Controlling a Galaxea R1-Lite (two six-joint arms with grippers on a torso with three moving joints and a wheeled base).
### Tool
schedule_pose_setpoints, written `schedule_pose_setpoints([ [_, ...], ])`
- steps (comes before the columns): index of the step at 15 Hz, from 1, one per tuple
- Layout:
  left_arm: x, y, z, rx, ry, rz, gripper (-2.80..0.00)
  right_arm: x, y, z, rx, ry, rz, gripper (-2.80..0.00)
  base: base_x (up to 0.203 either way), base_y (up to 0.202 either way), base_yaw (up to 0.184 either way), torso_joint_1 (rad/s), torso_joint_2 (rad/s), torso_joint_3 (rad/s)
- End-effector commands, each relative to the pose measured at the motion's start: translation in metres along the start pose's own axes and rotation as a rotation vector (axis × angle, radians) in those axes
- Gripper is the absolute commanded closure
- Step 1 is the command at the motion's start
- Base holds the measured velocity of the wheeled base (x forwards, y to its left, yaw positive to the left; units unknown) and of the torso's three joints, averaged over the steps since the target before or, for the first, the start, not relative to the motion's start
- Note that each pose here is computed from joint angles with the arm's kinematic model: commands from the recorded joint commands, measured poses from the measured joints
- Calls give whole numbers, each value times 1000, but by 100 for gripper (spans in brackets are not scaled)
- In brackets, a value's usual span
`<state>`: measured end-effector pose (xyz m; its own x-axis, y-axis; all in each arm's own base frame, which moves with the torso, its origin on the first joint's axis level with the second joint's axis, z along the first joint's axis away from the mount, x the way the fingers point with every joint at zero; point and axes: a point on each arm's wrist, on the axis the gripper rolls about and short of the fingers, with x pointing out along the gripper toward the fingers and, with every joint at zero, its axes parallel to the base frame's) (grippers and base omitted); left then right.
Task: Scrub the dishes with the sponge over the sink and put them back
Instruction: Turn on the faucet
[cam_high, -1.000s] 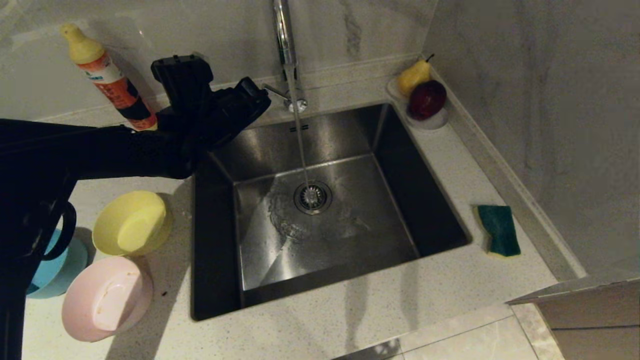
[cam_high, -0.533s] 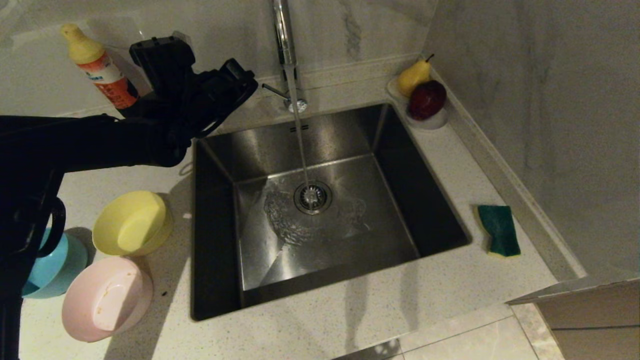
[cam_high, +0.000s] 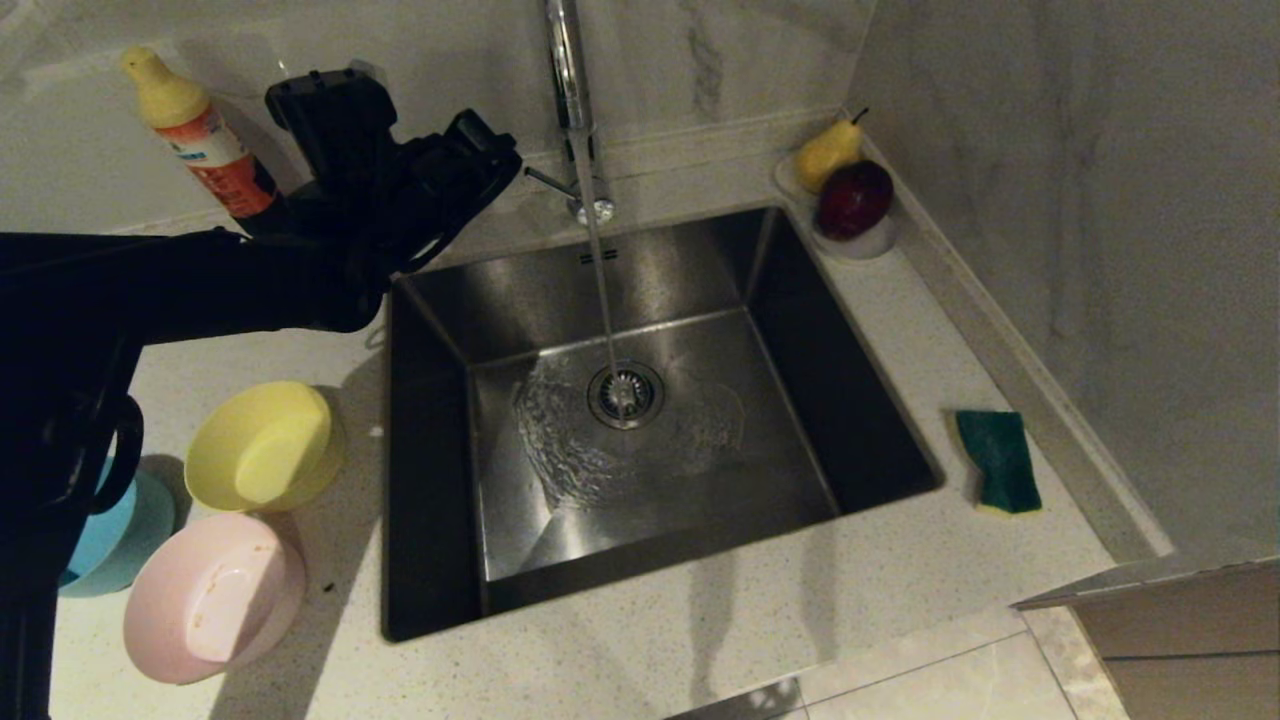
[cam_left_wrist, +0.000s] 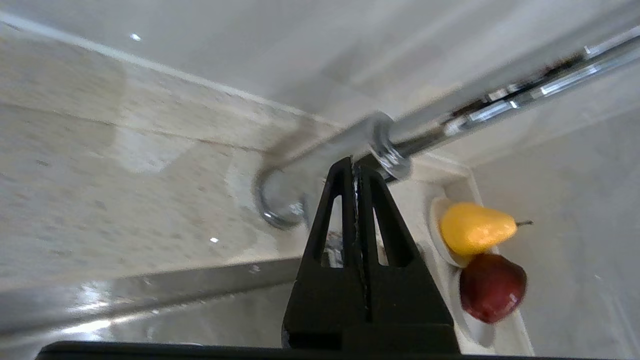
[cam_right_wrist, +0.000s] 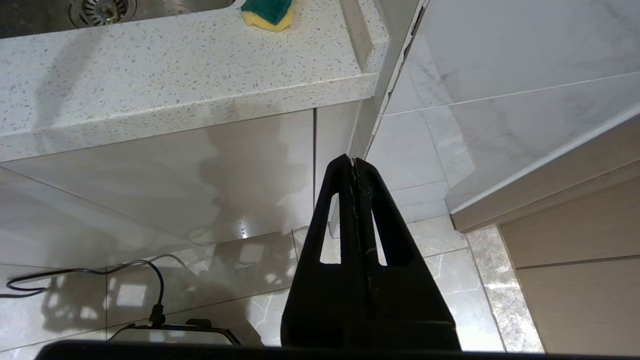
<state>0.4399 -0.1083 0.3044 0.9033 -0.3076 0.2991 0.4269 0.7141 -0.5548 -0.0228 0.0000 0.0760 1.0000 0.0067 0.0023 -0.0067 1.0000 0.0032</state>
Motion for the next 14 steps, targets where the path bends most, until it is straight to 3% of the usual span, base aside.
schedule_pose_setpoints([
  [1, 0, -8, -4, -11, 6, -18, 0, 0, 0, 0, 0, -1, -1, 0, 0, 0, 0, 0, 0, 0],
  [6, 1, -15, -18, -20, 30, -12, 0, 0, 0, 0, 0, -1, 1, 0, 0, 0, 0, 0, 0, 0],
  [14, -9, -12, -35, -17, 92, 35, 0, 0, 0, 0, 0, 0, 2, 0, 0, 0, 0, 0, 0, 0],
])
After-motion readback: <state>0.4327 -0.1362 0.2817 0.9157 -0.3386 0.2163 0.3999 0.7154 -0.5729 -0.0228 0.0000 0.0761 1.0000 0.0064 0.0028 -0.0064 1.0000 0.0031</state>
